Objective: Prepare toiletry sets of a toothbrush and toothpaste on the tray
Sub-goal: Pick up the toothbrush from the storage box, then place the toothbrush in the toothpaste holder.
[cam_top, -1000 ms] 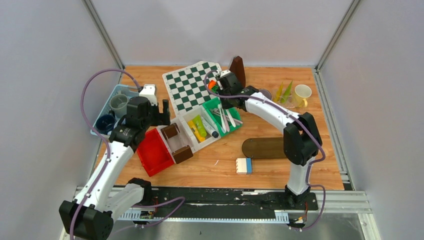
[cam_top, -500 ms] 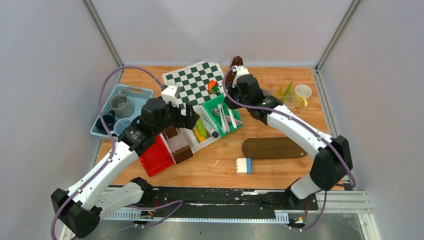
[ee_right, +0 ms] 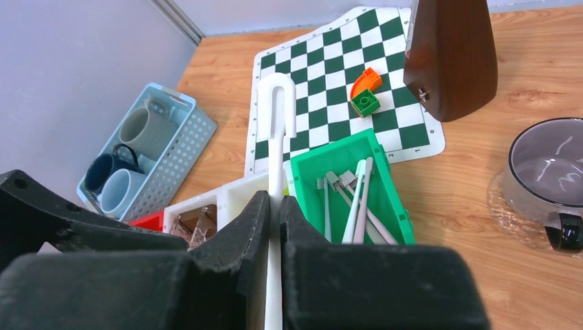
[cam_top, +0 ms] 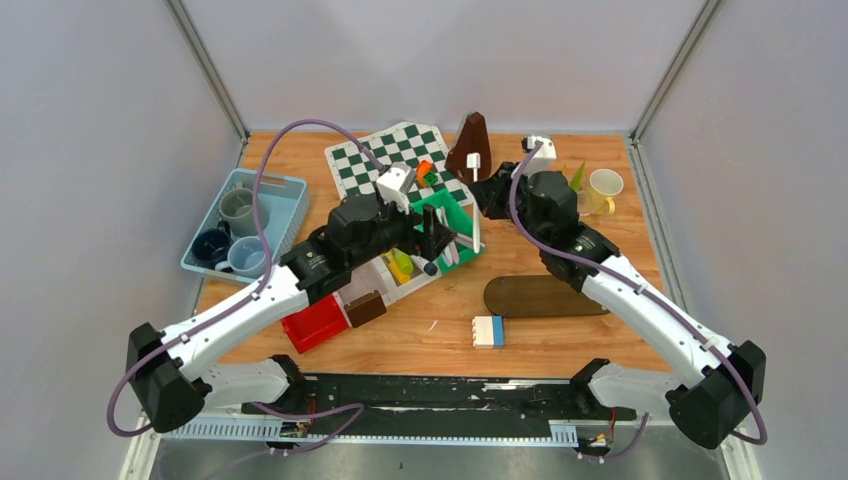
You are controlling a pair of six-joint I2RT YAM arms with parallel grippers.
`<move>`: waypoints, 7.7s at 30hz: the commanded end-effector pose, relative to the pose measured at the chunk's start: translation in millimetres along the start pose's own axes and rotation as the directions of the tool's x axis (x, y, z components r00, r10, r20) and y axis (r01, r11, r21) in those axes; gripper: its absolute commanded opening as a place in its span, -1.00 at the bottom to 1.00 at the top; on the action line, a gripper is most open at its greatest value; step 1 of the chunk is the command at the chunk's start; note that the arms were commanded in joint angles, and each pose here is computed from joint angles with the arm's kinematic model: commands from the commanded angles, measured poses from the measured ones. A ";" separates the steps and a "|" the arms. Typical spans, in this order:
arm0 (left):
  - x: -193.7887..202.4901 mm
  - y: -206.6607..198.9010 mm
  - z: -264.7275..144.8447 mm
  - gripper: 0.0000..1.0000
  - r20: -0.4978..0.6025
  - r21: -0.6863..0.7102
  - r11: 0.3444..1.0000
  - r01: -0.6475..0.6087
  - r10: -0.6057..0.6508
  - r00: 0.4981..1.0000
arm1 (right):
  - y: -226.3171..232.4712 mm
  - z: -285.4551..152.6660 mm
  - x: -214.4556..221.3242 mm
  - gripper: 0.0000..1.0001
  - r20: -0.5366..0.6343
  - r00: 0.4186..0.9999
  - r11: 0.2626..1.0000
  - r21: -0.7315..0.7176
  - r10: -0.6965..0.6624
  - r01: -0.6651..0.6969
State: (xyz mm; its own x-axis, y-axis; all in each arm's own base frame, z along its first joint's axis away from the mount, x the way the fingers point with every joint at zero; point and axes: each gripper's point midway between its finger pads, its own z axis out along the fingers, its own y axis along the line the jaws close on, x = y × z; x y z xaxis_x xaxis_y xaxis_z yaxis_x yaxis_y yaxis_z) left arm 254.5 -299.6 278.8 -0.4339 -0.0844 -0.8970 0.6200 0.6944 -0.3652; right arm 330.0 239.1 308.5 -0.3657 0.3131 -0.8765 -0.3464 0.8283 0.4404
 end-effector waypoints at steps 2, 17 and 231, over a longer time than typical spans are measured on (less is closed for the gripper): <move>-43.0 -43.0 14.8 0.89 0.127 0.127 0.992 0.012 -0.028 0.992 | 8.3 -15.9 -21.3 -1.00 0.113 0.988 0.994 -0.042 0.106 -0.101; -24.1 -66.9 57.7 0.20 0.053 0.175 0.984 0.033 -0.043 0.998 | 9.9 -31.8 -27.3 -1.00 0.168 0.973 0.987 -0.072 0.157 -0.147; -87.5 210.0 -146.3 1.00 -0.085 -0.795 0.517 -0.316 0.422 0.902 | -367.5 -57.4 -53.8 -0.95 0.319 0.891 0.779 0.445 0.324 -0.442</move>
State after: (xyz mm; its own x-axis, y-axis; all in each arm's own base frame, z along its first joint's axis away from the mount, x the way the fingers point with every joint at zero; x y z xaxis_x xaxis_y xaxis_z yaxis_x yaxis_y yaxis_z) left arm 322.5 -42.4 307.3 -0.2258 0.3024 -0.9261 -0.0407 0.9468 0.3191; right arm 417.8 -108.0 173.7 -0.2428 0.7344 -0.6338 0.3550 0.6753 0.6465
